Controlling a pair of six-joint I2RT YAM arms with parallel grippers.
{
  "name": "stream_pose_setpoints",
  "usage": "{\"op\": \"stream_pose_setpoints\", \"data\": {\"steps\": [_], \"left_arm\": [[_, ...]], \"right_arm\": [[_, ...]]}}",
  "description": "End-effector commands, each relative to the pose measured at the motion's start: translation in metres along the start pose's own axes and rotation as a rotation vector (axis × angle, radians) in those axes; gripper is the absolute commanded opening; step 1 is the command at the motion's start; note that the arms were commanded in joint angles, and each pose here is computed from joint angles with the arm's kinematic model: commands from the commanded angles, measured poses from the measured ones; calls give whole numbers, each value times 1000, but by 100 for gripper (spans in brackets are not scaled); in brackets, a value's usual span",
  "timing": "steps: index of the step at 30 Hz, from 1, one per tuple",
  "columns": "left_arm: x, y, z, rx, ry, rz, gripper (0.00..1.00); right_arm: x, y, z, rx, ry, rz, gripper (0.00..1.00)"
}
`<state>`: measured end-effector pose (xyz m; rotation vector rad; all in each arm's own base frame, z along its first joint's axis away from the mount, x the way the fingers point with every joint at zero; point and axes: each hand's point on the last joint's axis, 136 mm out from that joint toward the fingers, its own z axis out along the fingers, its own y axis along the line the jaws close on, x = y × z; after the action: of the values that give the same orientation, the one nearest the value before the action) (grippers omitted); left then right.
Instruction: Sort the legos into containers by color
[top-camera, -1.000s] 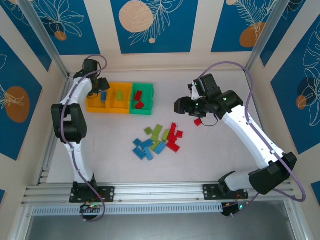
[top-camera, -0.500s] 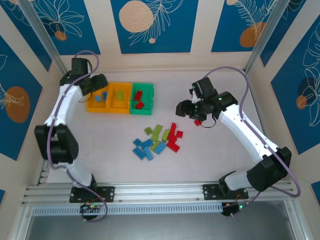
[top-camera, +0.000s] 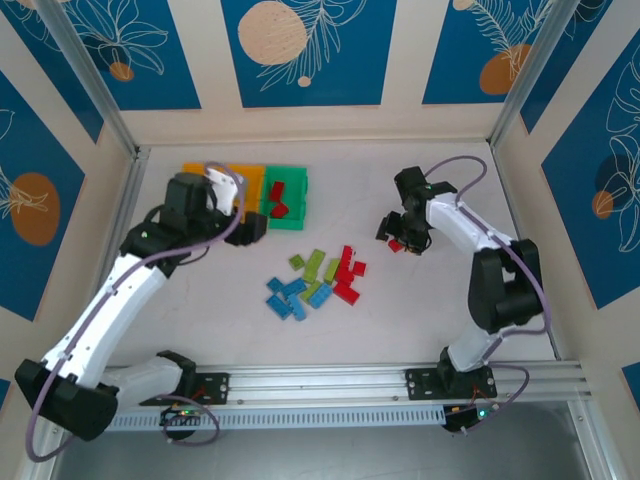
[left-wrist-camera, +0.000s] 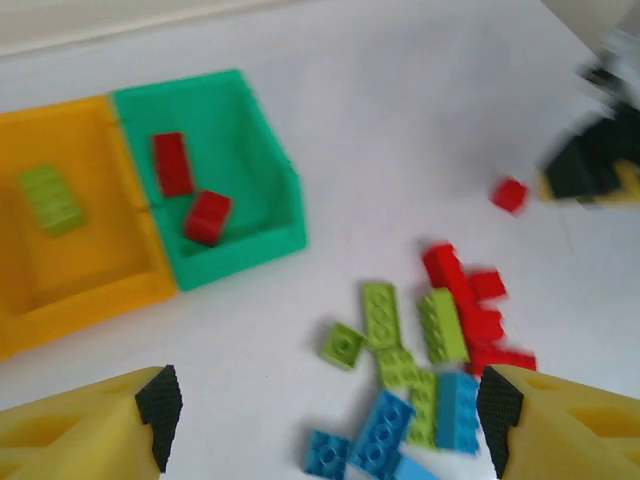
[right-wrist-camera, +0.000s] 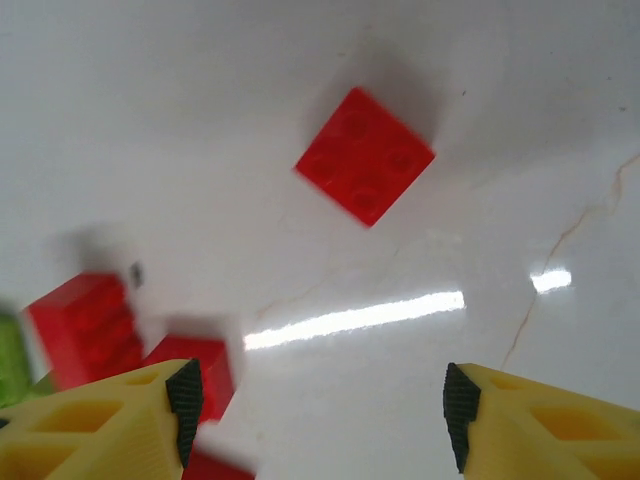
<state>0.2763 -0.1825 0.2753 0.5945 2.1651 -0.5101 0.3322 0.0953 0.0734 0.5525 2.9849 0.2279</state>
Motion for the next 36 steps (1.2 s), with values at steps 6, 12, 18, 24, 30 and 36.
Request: {"op": "stream_pose_setpoints", "data": {"steps": [6, 12, 18, 24, 30, 36], "left_arm": [[46, -74, -5, 223, -17, 268, 86], [74, -96, 3, 253, -31, 395, 90], [72, -93, 4, 223, -42, 427, 90], [55, -89, -1, 180, -101, 414, 90], [39, -95, -10, 201, -140, 346, 92], [26, -36, -13, -142, -116, 82, 98]], "right_arm": [[-36, -2, 36, 25, 47, 96, 72], [-33, -4, 54, 31, 104, 137, 61], [-28, -4, 45, 12, 94, 143, 42], [-26, 44, -22, -138, -47, 46, 33], [1, 141, -86, -376, -185, -216, 33], [22, 220, -91, -446, -209, -383, 31]]}}
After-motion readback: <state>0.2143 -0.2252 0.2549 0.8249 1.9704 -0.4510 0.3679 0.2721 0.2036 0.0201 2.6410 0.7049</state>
